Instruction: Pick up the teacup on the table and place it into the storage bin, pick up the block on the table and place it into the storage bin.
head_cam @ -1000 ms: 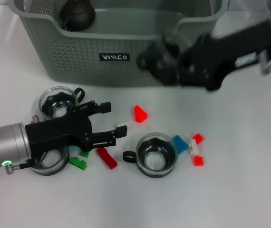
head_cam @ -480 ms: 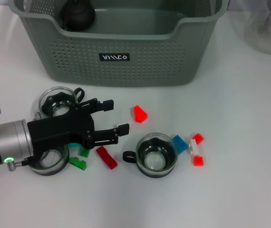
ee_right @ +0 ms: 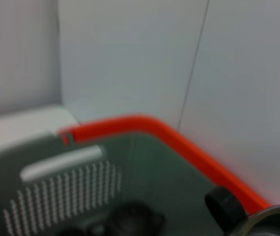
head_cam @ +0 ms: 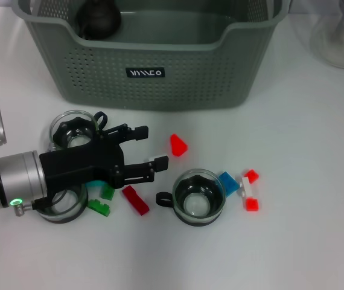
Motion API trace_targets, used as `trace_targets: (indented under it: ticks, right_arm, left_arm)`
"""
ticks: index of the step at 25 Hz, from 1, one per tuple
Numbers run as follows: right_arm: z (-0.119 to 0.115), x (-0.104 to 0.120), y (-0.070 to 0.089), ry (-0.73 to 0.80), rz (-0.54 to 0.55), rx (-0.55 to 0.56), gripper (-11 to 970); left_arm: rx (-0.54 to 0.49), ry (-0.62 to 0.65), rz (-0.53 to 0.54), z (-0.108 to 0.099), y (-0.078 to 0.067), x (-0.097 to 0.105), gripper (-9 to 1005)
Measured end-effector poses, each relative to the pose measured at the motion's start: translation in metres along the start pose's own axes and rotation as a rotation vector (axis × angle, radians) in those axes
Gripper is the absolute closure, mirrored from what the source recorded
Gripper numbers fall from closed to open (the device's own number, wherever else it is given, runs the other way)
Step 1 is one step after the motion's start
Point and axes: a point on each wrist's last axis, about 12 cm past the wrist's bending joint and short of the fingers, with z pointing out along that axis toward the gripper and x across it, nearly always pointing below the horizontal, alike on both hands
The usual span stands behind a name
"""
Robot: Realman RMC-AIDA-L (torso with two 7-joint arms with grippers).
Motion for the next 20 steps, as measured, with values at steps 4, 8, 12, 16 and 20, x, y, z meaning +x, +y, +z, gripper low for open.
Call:
trace_targets:
  ticks: [4,8,12,16,20]
  right_arm:
    - [0.029,0.009,0.008,0.085,-0.063,0.061,816]
    - [0.045,0.015,0.021,0.124,-0.099,0.068,811]
    - [0.054,0.019,0.031,0.154,-0.121,0.085,805]
    - [0.06,0.023,0.037,0.176,-0.126,0.088,799]
    - [0.067,0.032,0.039,0.196,-0.119,0.092,793]
  left_arm:
    - [0.0,0.0,-0.001,0.0,0.0,0.0,137]
    - [-0.001,0.0,-0.001,0.0,0.0,0.0,136]
    - [-0.001,0.0,0.0,0.0,0.0,0.0,136]
    - [0.001,0.003,0.001,0.0,0.0,0.0,137]
    - [0.0,0.003,0.001,0.0,0.0,0.001,137]
